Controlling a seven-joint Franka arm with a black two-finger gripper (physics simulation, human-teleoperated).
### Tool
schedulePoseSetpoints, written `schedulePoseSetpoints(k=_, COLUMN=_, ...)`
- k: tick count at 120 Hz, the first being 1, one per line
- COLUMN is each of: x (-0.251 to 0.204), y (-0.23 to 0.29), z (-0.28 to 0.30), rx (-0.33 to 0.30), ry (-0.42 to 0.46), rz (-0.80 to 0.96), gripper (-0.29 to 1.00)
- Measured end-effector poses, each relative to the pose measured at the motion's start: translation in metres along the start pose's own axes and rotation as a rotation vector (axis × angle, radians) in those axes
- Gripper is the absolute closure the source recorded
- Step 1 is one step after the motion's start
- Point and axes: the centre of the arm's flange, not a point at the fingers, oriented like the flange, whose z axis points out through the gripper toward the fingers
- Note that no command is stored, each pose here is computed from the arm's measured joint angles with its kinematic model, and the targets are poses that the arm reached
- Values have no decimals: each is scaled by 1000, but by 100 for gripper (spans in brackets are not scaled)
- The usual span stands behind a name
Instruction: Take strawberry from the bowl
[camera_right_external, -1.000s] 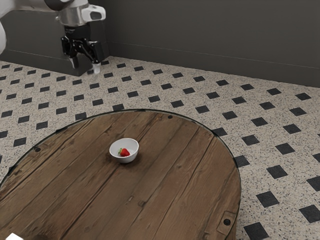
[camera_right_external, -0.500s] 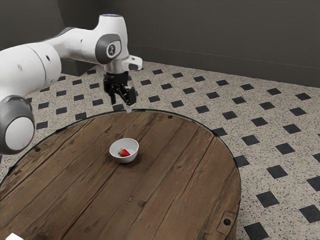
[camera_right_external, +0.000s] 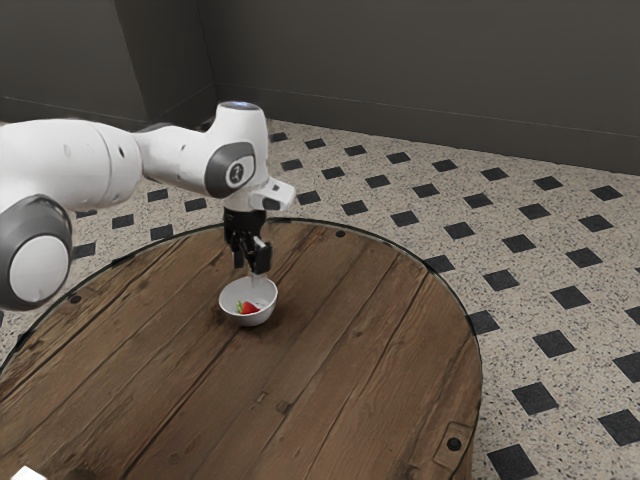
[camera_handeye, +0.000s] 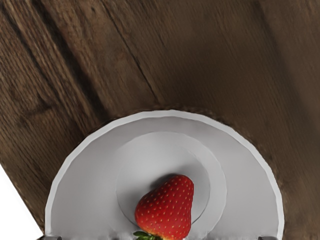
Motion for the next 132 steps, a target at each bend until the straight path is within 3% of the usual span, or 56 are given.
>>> schedulePoseSetpoints(k=27, x=-9, y=-1, z=30, rx=-10, ry=-6, rz=2, gripper=27)
schedulePoseSetpoints(k=84, x=-12, y=3, z=66, rx=-9, ry=7, rz=18, gripper=31)
schedulePoseSetpoints(k=132, x=-8, y=2, z=80, rx=-7, ry=9, rz=25, gripper=52)
